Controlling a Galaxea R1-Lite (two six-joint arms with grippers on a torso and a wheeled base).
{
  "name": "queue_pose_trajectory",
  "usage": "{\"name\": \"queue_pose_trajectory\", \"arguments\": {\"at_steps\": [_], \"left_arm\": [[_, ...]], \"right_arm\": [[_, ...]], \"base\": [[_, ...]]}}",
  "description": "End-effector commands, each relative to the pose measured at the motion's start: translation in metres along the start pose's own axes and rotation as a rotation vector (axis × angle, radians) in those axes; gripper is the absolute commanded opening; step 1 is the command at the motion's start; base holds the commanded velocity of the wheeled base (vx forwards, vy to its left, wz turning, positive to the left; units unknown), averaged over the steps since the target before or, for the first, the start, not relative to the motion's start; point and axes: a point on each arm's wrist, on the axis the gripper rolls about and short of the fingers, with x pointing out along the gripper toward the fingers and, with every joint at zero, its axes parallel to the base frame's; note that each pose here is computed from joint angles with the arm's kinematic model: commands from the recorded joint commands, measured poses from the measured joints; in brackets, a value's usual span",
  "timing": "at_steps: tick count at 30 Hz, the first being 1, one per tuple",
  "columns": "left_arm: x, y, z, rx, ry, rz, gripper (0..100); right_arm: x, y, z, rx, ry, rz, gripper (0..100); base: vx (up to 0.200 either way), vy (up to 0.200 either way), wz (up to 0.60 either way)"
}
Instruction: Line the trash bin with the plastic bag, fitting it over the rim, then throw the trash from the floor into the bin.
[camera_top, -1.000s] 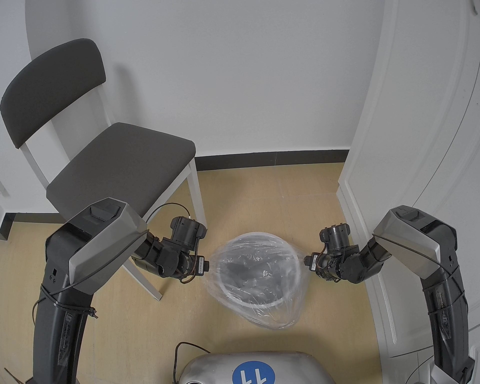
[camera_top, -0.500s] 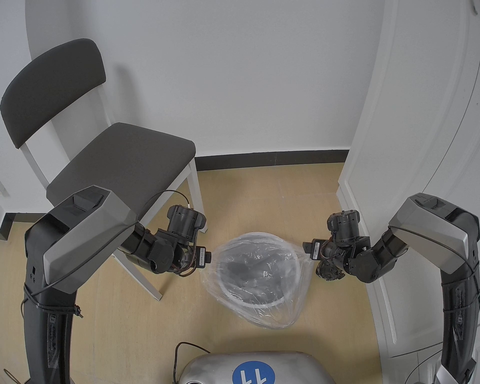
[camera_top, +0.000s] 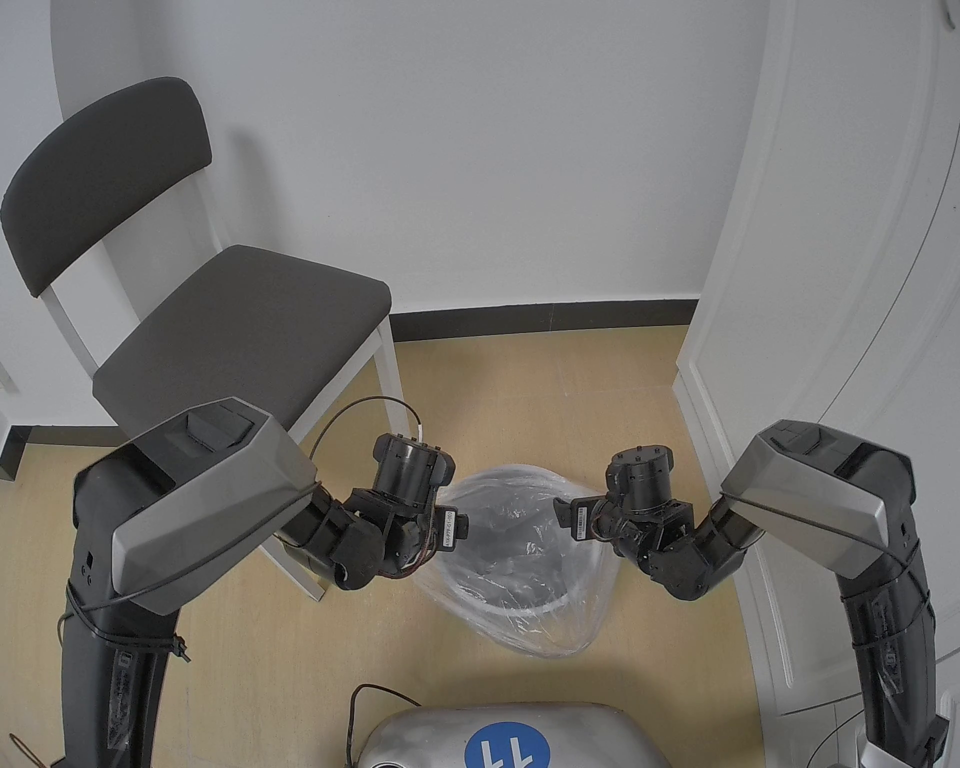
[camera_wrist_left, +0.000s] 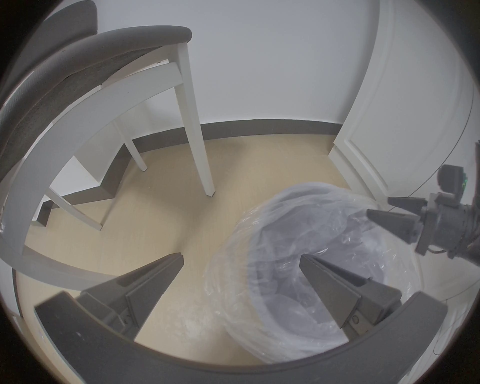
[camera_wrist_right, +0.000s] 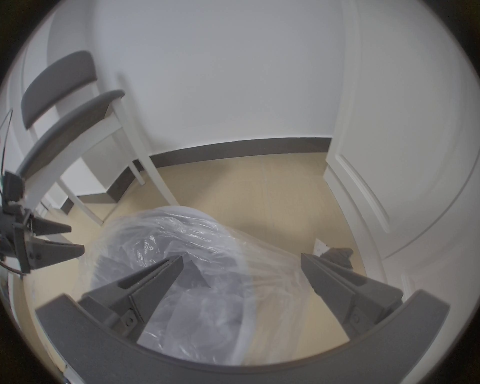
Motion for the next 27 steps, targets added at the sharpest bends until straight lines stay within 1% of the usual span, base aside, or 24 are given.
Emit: {"name": "queue_pose_trajectory", "arguments": {"at_steps": [1,7,9,11,12,13,14,17,21,23,27], "left_arm": [[0.01,-0.005,-0.005,-0.006,-0.012,-0.006,100],[0.023,-0.008,-0.009,-0.012,-0.036,0.022,100],[0.028,-0.009,-0.008,-0.02,-0.054,0.048,100],[0.031,-0.009,-0.008,-0.024,-0.06,0.055,100],[0.034,-0.01,-0.005,-0.035,-0.08,0.059,100],[0.034,-0.01,-0.005,-0.035,-0.08,0.059,100],[0.035,-0.01,-0.003,-0.045,-0.104,0.054,100],[0.035,-0.01,0.0,-0.056,-0.132,0.048,100],[0.037,-0.01,0.002,-0.063,-0.145,0.047,100],[0.039,-0.006,0.006,-0.073,-0.154,0.052,100],[0.044,-0.003,0.01,-0.093,-0.168,0.059,100]], "right_arm": [[0.025,0.004,-0.021,-0.067,0.014,-0.002,100],[0.04,-0.001,-0.019,-0.112,-0.007,-0.017,100],[0.046,-0.001,-0.015,-0.119,-0.031,-0.021,100],[0.05,-0.002,-0.014,-0.118,-0.041,-0.027,100],[0.058,-0.001,-0.008,-0.105,-0.08,-0.047,100],[0.058,-0.001,-0.008,-0.105,-0.08,-0.047,100],[0.065,0.001,-0.001,-0.088,-0.127,-0.076,100],[0.071,0.004,0.007,-0.065,-0.177,-0.096,100],[0.071,0.005,0.013,-0.046,-0.203,-0.093,100],[0.07,0.006,0.019,-0.029,-0.236,-0.088,100],[0.071,0.006,0.017,-0.031,-0.235,-0.088,100]], "base": [[0.0,0.0,0.0],[0.0,0.0,0.0],[0.0,0.0,0.0],[0.0,0.0,0.0],[0.0,0.0,0.0],[0.0,0.0,0.0],[0.0,0.0,0.0],[0.0,0.0,0.0],[0.0,0.0,0.0],[0.0,0.0,0.0],[0.0,0.0,0.0]]}}
